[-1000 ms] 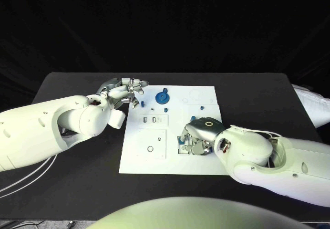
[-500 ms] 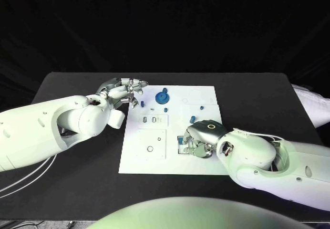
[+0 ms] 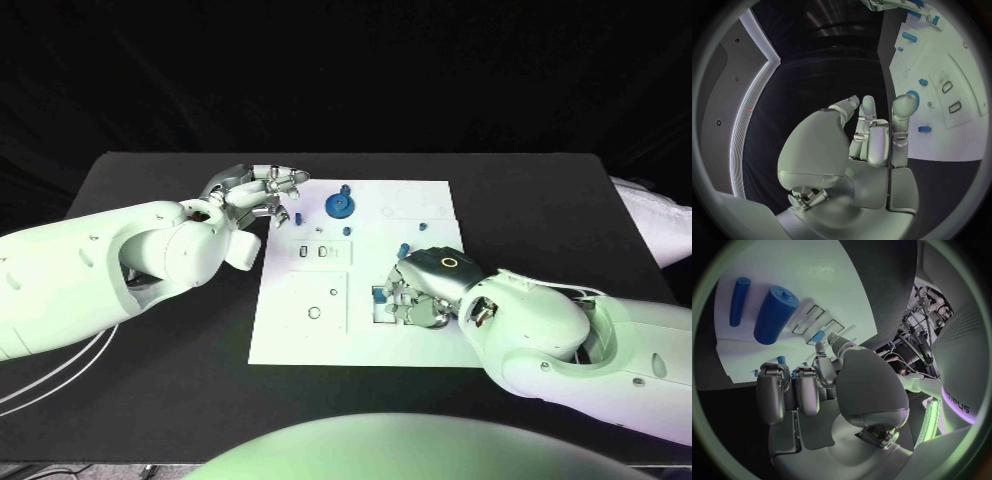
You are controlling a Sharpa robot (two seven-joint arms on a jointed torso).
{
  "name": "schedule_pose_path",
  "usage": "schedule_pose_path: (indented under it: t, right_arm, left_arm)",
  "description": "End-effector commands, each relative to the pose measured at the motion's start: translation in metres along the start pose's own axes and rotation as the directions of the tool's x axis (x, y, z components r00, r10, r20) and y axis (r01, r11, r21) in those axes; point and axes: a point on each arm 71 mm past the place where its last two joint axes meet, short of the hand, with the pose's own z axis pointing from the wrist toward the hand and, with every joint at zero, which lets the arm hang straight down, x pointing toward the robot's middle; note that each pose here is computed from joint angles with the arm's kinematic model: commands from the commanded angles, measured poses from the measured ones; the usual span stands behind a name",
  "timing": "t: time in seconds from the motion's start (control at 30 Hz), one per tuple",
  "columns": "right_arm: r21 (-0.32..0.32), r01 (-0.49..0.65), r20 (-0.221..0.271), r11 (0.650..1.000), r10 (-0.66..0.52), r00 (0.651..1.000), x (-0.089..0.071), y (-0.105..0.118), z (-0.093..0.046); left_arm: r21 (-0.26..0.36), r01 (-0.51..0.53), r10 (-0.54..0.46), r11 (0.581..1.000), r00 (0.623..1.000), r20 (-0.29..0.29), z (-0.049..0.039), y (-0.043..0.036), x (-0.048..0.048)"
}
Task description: Assemble the parts on the task board
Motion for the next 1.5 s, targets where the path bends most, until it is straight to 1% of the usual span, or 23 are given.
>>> schedule_pose_path:
  t: [0.03, 0.23, 0.37, 0.73, 1.23, 1.5]
  right_arm:
    - [0.020, 0.032, 0.012, 0.999, -0.032, 0.999, -0.001, -0.002, 0.000]
    - [0.033, 0.074, -0.041, 0.997, -0.073, 0.997, 0.003, -0.006, 0.003]
    - [0.034, 0.085, -0.057, 0.996, -0.083, 0.995, 0.004, -0.005, 0.006]
    - [0.038, 0.085, -0.036, 0.996, -0.083, 0.996, 0.004, -0.002, 0.012]
    - [0.022, 0.055, -0.026, 0.998, -0.054, 0.998, 0.003, 0.003, 0.012]
    - [0.026, 0.066, -0.037, 0.997, -0.065, 0.997, 0.004, 0.002, 0.014]
  left_arm:
    - [0.005, -0.001, 0.001, 1.000, 1.000, -0.022, 0.0002, -0.0001, 0.0027]
    - [0.002, -0.001, 0.002, 1.000, 1.000, -0.023, 0.0002, 0.0002, 0.0028]
    - [0.000, -0.003, 0.003, 1.000, 1.000, -0.024, 0.0002, 0.0003, 0.0029]
    - [-0.006, -0.009, 0.009, 1.000, 1.000, -0.025, 0.0000, 0.0007, 0.0026]
    - [-0.010, -0.014, 0.014, 1.000, 1.000, -0.023, 0.0002, 0.0011, 0.0014]
    - [-0.013, -0.018, 0.018, 1.000, 1.000, -0.025, 0.0002, 0.0014, 0.0016]
